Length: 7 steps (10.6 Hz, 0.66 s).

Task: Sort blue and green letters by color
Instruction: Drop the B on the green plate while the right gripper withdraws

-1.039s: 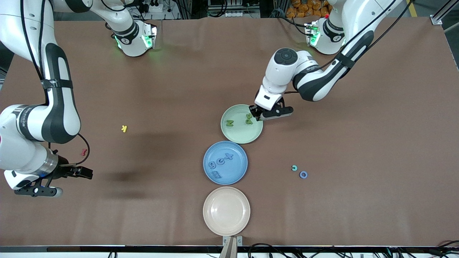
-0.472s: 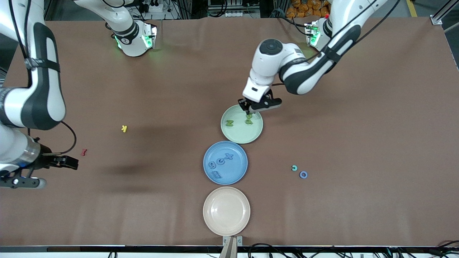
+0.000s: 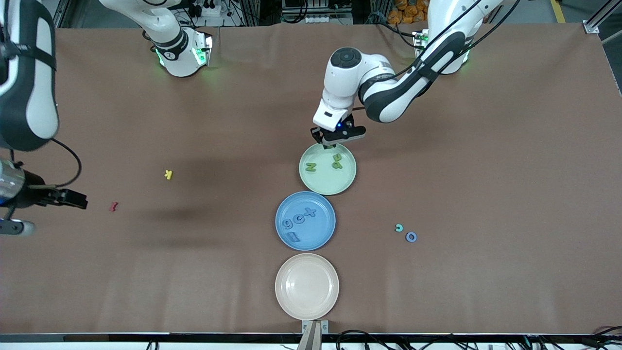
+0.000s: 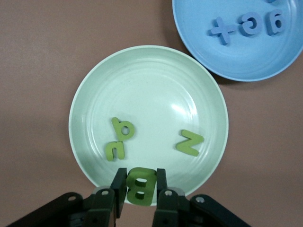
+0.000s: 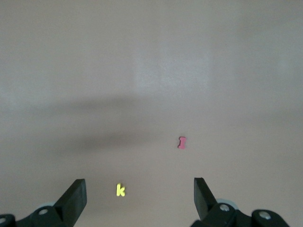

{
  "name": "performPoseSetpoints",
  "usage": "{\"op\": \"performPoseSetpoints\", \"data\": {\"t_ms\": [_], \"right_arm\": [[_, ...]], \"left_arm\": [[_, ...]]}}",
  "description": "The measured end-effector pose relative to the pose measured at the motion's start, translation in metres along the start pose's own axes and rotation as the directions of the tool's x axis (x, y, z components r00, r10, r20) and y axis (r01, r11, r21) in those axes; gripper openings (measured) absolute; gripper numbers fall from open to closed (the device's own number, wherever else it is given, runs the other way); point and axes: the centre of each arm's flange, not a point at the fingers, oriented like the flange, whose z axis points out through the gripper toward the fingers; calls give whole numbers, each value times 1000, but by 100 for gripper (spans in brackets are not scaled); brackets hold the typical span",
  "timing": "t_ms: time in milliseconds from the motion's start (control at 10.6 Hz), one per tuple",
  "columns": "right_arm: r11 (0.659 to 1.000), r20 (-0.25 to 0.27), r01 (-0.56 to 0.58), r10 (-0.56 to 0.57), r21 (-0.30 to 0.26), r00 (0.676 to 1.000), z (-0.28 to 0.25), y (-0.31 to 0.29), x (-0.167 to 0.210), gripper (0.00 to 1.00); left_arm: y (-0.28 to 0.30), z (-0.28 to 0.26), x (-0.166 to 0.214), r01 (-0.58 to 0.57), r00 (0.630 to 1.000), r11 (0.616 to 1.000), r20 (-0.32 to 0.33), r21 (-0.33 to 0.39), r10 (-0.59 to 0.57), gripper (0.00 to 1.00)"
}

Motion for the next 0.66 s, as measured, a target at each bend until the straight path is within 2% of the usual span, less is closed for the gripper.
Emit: {"op": "performPoseSetpoints", "data": {"t_ms": [189, 472, 567, 661], "right_arm": [[1000, -9, -10, 10, 11, 1000, -39, 8, -19, 100], [999, -34, -21, 21, 26, 999, -85, 19, -44, 100], [999, -51, -18, 19, 29, 999, -96, 19, -49, 100], [999, -63, -10, 12, 33, 998, -106, 15, -53, 100]], "left_arm": [[3, 25, 6, 11, 1000, 1000, 7, 26, -11, 30], [10, 61, -5, 0, 1000, 998, 17, 63, -1, 29], [12, 66, -9, 0, 1000, 998, 14, 69, -1, 33], [12, 66, -8, 7, 1000, 998, 9, 70, -8, 45]]}}
